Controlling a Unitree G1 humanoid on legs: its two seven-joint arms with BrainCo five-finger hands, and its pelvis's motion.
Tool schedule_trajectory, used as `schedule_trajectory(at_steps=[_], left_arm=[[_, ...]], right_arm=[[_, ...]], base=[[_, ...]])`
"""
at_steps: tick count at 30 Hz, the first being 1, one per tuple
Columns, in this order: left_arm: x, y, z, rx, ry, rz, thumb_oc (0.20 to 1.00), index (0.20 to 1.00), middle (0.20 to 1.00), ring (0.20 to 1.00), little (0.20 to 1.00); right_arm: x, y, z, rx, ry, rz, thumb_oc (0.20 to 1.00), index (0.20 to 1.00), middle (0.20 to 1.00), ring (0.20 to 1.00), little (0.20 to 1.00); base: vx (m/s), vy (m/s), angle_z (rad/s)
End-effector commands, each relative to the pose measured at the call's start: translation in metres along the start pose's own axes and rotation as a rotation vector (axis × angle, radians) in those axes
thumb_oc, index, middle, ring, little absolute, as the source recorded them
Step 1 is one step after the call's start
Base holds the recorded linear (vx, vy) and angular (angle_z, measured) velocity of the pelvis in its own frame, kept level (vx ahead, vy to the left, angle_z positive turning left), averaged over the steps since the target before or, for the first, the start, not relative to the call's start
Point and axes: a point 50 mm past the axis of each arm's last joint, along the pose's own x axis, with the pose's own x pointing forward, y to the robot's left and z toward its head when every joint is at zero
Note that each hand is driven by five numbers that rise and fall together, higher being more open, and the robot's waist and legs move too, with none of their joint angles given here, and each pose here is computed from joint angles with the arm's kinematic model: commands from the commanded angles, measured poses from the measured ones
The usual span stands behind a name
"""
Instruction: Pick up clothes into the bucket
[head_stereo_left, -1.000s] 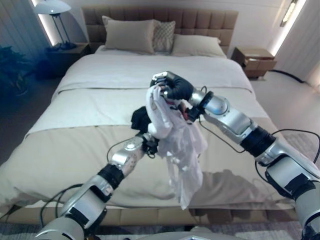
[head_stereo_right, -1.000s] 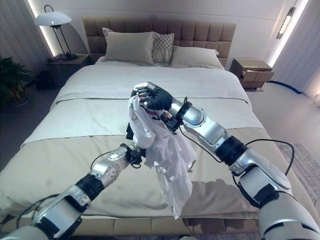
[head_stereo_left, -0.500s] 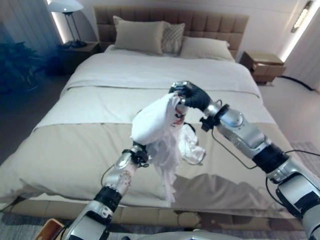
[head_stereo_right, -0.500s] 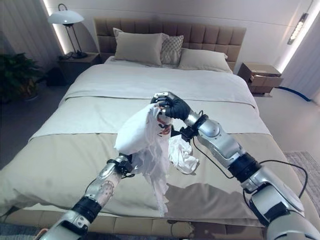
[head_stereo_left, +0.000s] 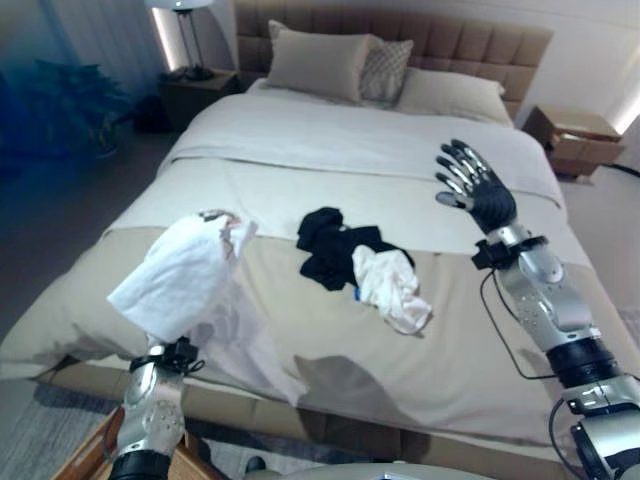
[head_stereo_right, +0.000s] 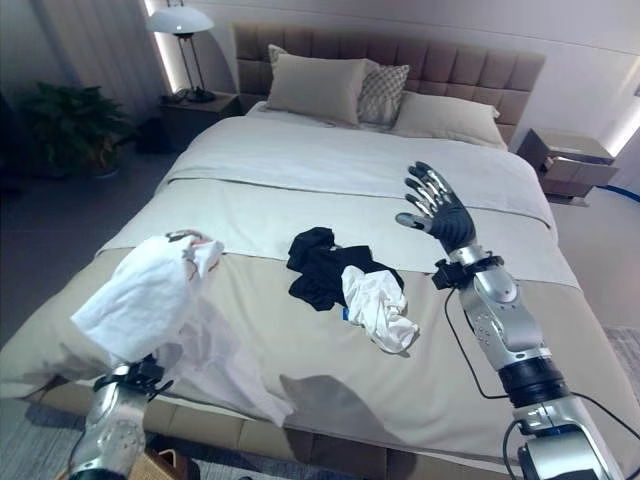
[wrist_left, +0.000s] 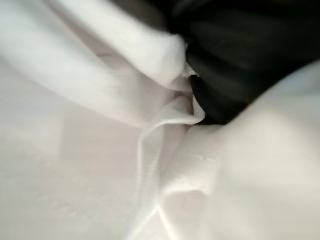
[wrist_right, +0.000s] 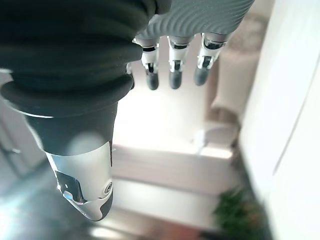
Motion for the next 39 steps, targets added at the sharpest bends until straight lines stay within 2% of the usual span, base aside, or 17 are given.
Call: schedule_trajectory(at_steps=[1,6,13,15,20,24,28,32,39], left_arm=[[0.017,-0.023,0.054,0.142,-0.256,-0.101,0.200,0.200,0.200,0.200,0.200],[0.015,-0.034,0.073,0.269,-0.368,-0.052,0.200,0.200,0.200,0.200,0.200],[0.021,-0.050,0.082,0.314,-0.465,0.045,0.200,0.200,0.200,0.200,0.200],[0.026,-0.051,0.080,0.392,-0.475,0.113,0.200,0.200,0.200,0.200,0.200],[0.030,-0.040,0.078,0.526,-0.474,0.215,0.200,0.200,0.200,0.200,0.200],[0.033,-0.015,0.081,0.638,-0.456,0.366,0.200,0.200,0.200,0.200,0.200],[0.038,0.005,0.093,0.653,-0.476,0.507,0.200,0.200,0.200,0.200,0.200],[0.042,0.015,0.108,0.571,-0.531,0.621,0.200,0.200,0.200,0.200,0.200],[0.049,0.033,0.142,0.567,-0.617,0.784,0.200,0.200,0.200,0.200,0.200]], right_arm=[[0.011,0.003,0.014,-0.129,-0.114,-0.060,1.000,1.000,1.000,1.000,1.000],[0.004,0.014,-0.012,-0.161,-0.040,-0.091,1.000,1.000,1.000,1.000,1.000],[0.003,0.020,-0.010,-0.195,-0.063,-0.084,1.000,1.000,1.000,1.000,1.000],[-0.001,0.017,-0.007,-0.227,-0.069,-0.087,1.000,1.000,1.000,1.000,1.000],[-0.008,0.015,-0.007,-0.223,-0.071,-0.108,1.000,1.000,1.000,1.000,1.000],[-0.012,0.016,-0.006,-0.149,-0.101,-0.142,1.000,1.000,1.000,1.000,1.000],[-0.014,0.022,-0.004,-0.078,-0.136,-0.156,1.000,1.000,1.000,1.000,1.000],[-0.017,0.025,-0.007,-0.026,-0.146,-0.172,1.000,1.000,1.000,1.000,1.000],[-0.020,0.032,-0.013,0.080,-0.159,-0.195,1.000,1.000,1.000,1.000,1.000]], base=[[-0.01,-0.042,0.29],[-0.06,-0.046,0.32],[-0.21,-0.075,0.72],[-0.18,0.067,0.86],[-0.05,0.073,0.42],[-0.07,0.071,0.02],[-0.05,-0.003,-0.16],[-0.03,-0.050,-0.05],[0.00,-0.082,0.05]])
